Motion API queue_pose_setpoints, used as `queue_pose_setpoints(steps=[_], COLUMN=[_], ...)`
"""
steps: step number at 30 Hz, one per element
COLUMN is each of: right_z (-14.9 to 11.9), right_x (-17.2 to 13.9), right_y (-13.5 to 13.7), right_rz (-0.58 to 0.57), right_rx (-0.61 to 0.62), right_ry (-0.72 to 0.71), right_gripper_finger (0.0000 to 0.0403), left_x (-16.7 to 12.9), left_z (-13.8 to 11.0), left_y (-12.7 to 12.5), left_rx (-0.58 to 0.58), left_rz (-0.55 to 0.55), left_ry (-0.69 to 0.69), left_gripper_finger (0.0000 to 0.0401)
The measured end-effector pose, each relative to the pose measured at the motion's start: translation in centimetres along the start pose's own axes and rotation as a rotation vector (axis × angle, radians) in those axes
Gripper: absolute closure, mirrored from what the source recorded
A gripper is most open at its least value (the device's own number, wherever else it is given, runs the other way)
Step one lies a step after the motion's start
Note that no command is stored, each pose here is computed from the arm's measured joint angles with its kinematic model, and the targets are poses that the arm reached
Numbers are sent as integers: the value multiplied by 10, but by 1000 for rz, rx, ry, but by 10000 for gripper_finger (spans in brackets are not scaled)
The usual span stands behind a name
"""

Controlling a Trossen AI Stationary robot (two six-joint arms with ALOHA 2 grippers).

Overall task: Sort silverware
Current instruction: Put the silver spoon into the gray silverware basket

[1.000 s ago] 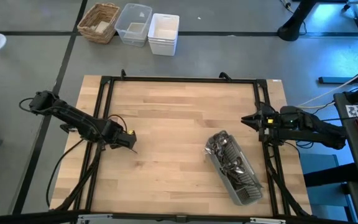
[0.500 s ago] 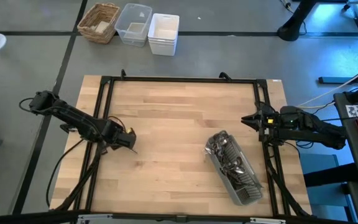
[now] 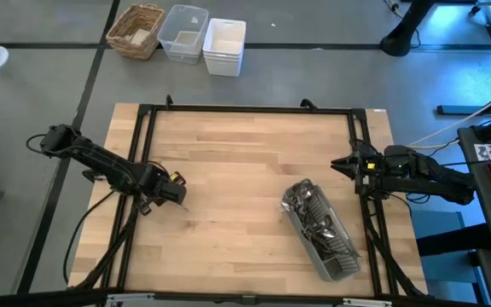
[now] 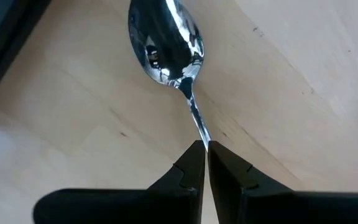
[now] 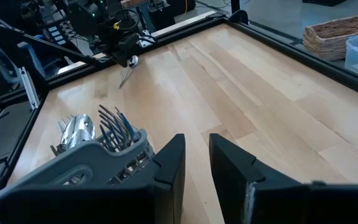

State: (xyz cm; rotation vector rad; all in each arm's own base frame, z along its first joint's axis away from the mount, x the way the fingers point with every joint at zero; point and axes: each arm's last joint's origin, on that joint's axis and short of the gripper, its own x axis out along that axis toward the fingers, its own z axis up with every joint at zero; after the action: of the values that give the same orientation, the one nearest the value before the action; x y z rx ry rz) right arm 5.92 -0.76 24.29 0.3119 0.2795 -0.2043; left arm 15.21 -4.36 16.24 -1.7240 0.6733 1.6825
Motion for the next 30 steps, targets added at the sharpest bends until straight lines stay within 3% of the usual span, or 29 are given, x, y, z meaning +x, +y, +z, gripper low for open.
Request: queue_pose_setpoints(steps=[11, 22, 30], right_z=[0, 0, 0], right_x=[0, 0, 0], right_y=[0, 0, 0], right_rz=[0, 0, 1], right_rx=[0, 0, 0], right_ry=[-1, -1, -1], right_gripper_finger=[327, 327, 327], left_x=[0, 1, 19], left_z=[-1, -1, -11], left_y=[1, 0, -4], left_rx=[-79, -121, -104], left_rz=[34, 30, 47], left_ry=[28, 16, -46], left_gripper_finger=[380, 222, 202])
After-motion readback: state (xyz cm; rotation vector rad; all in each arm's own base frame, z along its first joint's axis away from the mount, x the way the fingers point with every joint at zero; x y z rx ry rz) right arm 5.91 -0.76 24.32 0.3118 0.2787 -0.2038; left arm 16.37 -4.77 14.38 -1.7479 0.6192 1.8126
